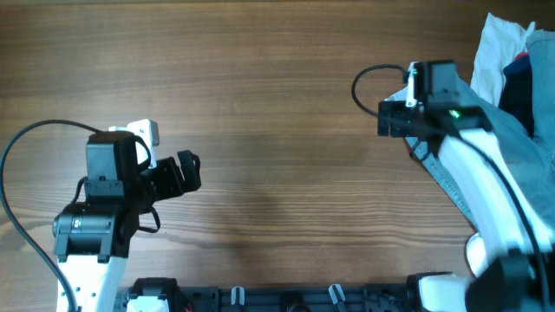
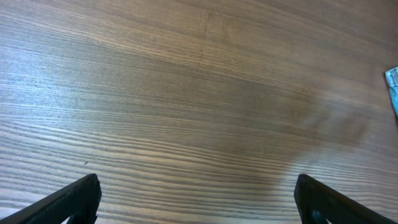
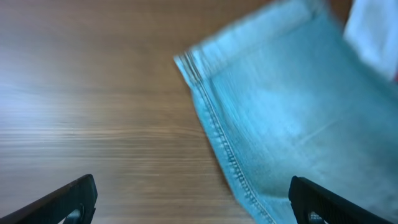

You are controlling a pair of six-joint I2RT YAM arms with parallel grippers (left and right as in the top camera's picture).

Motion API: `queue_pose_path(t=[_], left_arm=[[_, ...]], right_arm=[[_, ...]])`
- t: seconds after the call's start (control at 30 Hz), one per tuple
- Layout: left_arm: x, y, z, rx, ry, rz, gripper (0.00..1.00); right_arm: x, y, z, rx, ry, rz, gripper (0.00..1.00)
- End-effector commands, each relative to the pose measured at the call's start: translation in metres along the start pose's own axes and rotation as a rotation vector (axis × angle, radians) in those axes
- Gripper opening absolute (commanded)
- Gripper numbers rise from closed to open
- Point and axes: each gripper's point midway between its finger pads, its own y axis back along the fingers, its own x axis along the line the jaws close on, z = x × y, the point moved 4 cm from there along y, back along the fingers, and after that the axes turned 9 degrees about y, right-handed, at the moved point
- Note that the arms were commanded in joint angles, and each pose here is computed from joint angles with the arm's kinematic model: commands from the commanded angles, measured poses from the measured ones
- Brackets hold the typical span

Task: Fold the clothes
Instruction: 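Reach the right gripper to the denim shorts on the pile and grasp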

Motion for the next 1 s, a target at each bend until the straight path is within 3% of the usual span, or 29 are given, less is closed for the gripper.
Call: queue_pose_path(t=[0.0, 0.4, 0.5, 0.63, 0.77, 0.97], left_arm=[[-0.006, 0.003, 0.004, -0.003, 0.0, -0.025, 1.0], [-0.006, 0.003, 0.004, -0.006, 0.0, -0.027, 1.0], [-0.006, 0.003, 0.005, -0.006, 0.0, -0.027, 1.0], [-0.007, 0.003, 0.006, -0.012, -0.001, -0.03, 1.0], [-0.008, 0.003, 0.009, -0.026, -0.003, -0.036, 1.0], [-0.008, 0.003, 0.009, -0.026, -0.004, -0.036, 1.0]], right_arm=[[-0.006, -0.053, -0.014, 0.137, 0.019, -0.052, 1.0], [-0.022, -0.149, -0.059, 0.324, -0.037, -0.074, 0.98], [-0.037, -0.157, -0.072, 0.37, -0.062, -0.113, 0.79], [-0.051, -0.156, -0.076, 0.376, -0.134, -0.128, 0.36], [-0.058, -0.147, -0.07, 0.352, -0.153, -0.134, 0.08], [-0.075, -0.089, -0.018, 0.214, -0.207, -0.134, 0.04]])
